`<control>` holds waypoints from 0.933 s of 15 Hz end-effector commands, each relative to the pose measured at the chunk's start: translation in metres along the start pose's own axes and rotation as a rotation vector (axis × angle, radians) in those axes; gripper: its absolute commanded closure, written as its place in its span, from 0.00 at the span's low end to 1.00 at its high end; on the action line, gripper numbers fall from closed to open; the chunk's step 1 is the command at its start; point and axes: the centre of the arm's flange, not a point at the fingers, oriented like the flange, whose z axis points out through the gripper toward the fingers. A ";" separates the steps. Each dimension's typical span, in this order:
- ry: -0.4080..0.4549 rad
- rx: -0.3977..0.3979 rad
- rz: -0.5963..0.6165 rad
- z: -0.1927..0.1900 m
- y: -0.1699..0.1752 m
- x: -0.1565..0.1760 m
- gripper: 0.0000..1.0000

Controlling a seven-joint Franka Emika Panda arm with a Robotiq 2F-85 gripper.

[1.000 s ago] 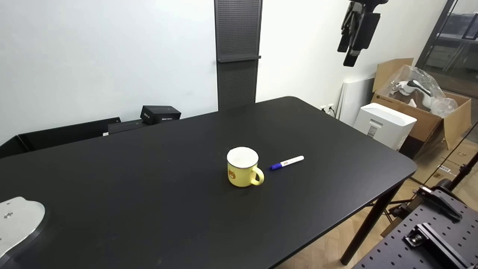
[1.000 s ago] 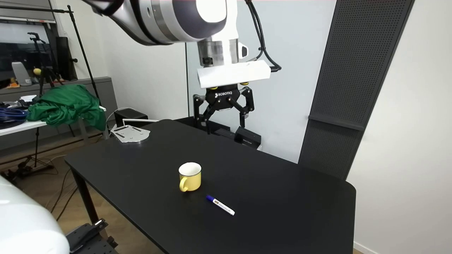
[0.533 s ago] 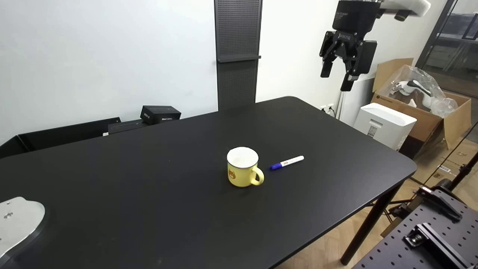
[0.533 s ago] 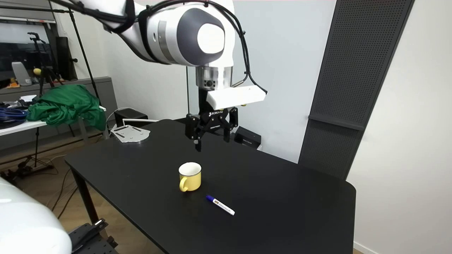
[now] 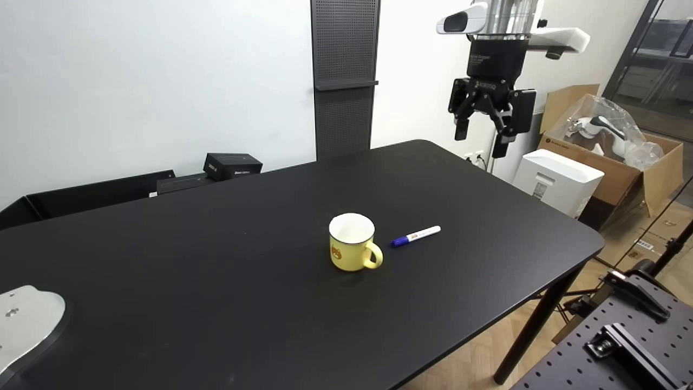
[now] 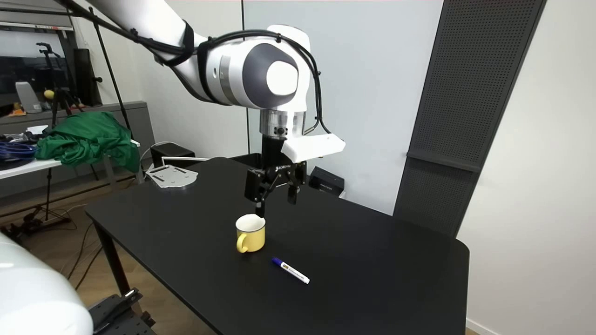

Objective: Put the marker in the cup

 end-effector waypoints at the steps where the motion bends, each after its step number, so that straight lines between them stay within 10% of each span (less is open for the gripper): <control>1: -0.046 -0.072 -0.018 0.009 0.006 0.003 0.00; 14: 0.060 -0.314 -0.008 0.139 0.052 0.020 0.00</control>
